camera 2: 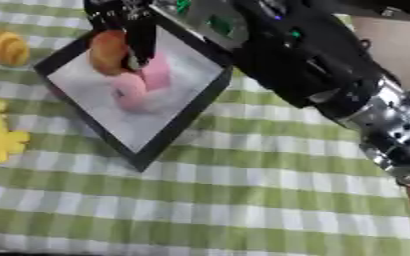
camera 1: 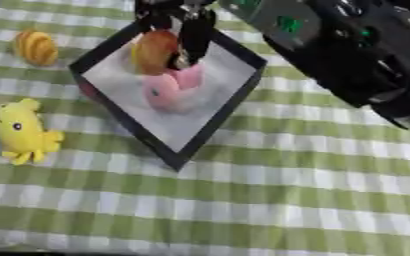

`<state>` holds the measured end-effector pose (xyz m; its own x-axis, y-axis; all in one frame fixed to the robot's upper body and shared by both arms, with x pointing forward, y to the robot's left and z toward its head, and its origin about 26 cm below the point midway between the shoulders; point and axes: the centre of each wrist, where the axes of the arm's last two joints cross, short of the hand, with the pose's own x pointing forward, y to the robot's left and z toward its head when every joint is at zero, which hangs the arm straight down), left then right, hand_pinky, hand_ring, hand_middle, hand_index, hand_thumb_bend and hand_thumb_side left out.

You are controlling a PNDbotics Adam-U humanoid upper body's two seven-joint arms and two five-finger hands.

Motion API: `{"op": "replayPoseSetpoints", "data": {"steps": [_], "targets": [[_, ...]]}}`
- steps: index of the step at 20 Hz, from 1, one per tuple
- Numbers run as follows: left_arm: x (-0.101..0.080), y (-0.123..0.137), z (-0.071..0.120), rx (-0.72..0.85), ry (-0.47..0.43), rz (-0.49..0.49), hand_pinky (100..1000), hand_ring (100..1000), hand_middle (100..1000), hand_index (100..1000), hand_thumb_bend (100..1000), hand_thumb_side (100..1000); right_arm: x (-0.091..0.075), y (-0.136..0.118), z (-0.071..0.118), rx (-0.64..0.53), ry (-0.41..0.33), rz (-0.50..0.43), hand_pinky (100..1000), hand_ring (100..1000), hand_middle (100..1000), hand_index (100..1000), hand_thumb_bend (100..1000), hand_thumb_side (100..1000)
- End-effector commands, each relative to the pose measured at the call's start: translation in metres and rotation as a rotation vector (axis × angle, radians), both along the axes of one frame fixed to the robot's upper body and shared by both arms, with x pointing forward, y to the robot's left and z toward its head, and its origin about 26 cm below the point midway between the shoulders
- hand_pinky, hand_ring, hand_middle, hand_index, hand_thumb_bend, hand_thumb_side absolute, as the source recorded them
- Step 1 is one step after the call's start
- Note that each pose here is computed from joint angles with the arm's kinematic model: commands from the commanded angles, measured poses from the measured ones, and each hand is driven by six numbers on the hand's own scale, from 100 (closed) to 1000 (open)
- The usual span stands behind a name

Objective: Pick up objects on the table and place them in the box.

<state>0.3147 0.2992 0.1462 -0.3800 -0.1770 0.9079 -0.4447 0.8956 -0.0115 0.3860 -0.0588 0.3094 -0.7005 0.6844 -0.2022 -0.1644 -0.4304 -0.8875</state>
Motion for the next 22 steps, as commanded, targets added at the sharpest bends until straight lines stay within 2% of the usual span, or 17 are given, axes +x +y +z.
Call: {"op": "replayPoseSetpoints", "data": {"steps": [1,7,9,10,12,13,15,19,20,21,22], "targets": [[0.000,0.001,0.010,0.015,-0.029,-0.004,806,848,718,842,332,745,0.006,0.006,-0.005,-0.031,-0.009,0.000,796,682,524,638,310,100],[0.000,0.000,0.010,0.014,-0.031,-0.005,805,848,717,842,334,744,0.016,0.007,-0.024,-0.073,0.024,-0.003,798,702,563,679,339,100],[0.000,0.000,0.010,0.013,-0.030,-0.005,805,848,716,842,334,745,0.020,0.003,-0.028,-0.084,0.030,-0.015,812,752,651,758,369,100],[0.000,0.000,0.010,0.013,-0.030,-0.004,805,848,716,843,334,744,0.022,0.001,-0.030,-0.091,0.034,-0.018,831,795,732,822,400,100],[0.000,0.000,0.009,0.012,-0.029,-0.003,805,848,716,842,334,744,0.026,-0.004,-0.031,-0.103,0.039,-0.015,852,830,791,868,443,100],[0.000,0.000,0.009,0.012,-0.028,-0.004,805,848,715,842,334,744,0.027,-0.007,-0.029,-0.102,0.037,-0.013,852,830,790,868,454,100],[0.000,0.001,0.008,0.013,-0.025,-0.002,805,848,715,842,333,745,0.026,-0.013,-0.018,-0.086,0.020,-0.008,849,819,777,859,458,110],[-0.001,0.003,0.007,0.015,-0.019,0.009,804,848,714,841,333,744,0.004,-0.033,0.028,0.033,-0.045,-0.015,848,804,758,835,447,109],[-0.001,0.004,0.007,0.016,-0.019,0.010,804,848,714,841,332,744,-0.004,-0.039,0.040,0.080,-0.062,-0.022,850,798,752,826,409,150],[-0.002,0.004,0.007,0.017,-0.018,0.011,804,848,714,841,332,744,-0.014,-0.047,0.053,0.138,-0.084,-0.030,851,797,750,824,397,154],[-0.002,0.004,0.007,0.018,-0.018,0.012,805,848,715,842,332,744,-0.023,-0.055,0.064,0.193,-0.108,-0.039,851,795,750,818,305,178]]}}
